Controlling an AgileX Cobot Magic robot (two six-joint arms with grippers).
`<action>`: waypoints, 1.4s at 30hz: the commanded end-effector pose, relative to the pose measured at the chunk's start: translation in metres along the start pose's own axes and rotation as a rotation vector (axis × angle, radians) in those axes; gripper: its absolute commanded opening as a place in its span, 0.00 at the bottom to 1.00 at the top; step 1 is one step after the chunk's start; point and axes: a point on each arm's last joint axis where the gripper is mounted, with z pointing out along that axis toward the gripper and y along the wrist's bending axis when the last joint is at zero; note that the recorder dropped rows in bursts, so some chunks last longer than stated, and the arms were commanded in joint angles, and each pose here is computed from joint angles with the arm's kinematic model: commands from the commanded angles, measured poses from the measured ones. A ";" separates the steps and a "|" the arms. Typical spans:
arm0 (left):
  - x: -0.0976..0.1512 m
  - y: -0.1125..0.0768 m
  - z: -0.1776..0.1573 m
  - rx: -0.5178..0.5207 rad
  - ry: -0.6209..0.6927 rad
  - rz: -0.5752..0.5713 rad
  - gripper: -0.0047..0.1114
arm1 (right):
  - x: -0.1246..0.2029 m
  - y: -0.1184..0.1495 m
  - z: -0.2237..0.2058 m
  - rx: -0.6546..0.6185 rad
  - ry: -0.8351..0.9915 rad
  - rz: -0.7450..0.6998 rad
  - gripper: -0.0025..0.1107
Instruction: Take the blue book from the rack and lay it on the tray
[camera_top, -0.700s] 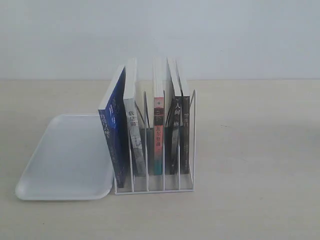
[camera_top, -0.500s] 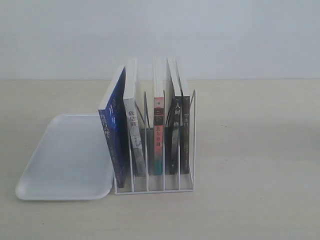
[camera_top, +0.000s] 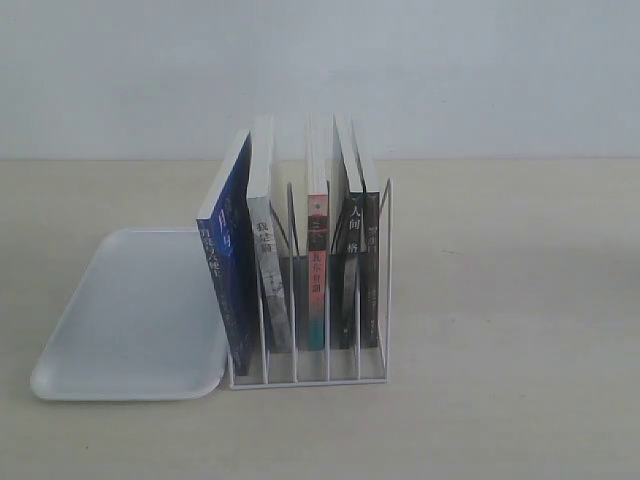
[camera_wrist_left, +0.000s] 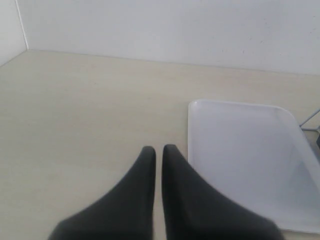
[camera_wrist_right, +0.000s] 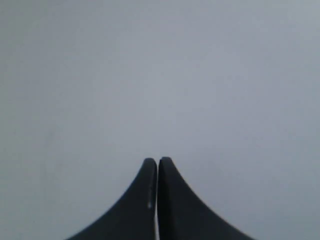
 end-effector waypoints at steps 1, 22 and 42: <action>0.002 0.000 0.000 0.005 0.007 -0.006 0.08 | -0.038 0.022 0.043 -0.072 0.044 -0.061 0.02; 0.002 0.000 0.000 0.005 0.007 -0.006 0.08 | 0.086 0.021 0.134 0.163 1.714 -0.013 0.02; 0.002 0.000 0.000 0.005 0.007 -0.006 0.08 | 0.206 0.087 0.188 -0.349 1.784 0.065 0.04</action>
